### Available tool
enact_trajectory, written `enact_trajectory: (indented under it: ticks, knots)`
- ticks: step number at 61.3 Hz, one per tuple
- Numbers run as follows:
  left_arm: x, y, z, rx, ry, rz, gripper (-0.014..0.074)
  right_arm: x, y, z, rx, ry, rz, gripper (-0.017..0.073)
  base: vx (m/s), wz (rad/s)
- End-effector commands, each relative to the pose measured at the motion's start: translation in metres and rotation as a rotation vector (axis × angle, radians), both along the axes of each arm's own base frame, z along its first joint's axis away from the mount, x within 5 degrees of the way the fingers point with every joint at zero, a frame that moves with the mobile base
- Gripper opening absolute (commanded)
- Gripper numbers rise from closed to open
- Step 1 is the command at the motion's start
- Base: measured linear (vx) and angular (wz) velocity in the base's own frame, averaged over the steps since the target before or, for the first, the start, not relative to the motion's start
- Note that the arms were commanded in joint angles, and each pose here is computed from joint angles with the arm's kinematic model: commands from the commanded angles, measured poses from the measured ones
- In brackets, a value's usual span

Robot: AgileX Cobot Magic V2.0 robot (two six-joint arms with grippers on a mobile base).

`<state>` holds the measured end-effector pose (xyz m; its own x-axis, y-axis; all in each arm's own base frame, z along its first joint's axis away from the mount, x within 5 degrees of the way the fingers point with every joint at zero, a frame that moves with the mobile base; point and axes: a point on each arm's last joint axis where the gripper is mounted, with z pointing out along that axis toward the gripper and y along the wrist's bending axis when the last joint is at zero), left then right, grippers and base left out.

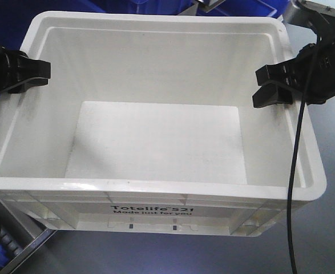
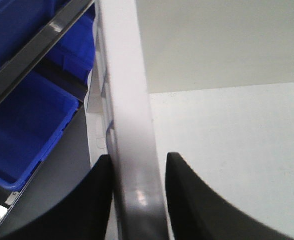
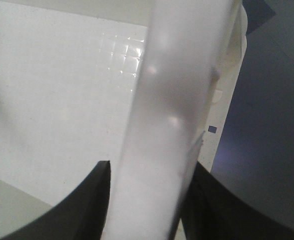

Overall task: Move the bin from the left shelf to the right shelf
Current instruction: 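Hold the tote with both grippers while the base drives away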

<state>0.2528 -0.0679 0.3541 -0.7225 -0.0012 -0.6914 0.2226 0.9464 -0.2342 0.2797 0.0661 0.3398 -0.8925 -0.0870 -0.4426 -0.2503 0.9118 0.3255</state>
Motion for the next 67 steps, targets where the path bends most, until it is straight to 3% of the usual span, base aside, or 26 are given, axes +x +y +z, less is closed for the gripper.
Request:
enact_trajectory:
  ticks: [1,67]
  knots:
    - [-0.0038,-0.0009,0.034,-0.067,-0.191,0.014,-0.0005,-0.005,0.0002,0.0252,0.032,-0.11,0.013,-0.0004,0.09,-0.54]
    - [-0.0038,-0.0009,0.0339,-0.067,-0.191,0.014,-0.0005,-0.0053,0.0004,0.0251,0.033,-0.107,0.014,-0.0004,0.13,-0.46]
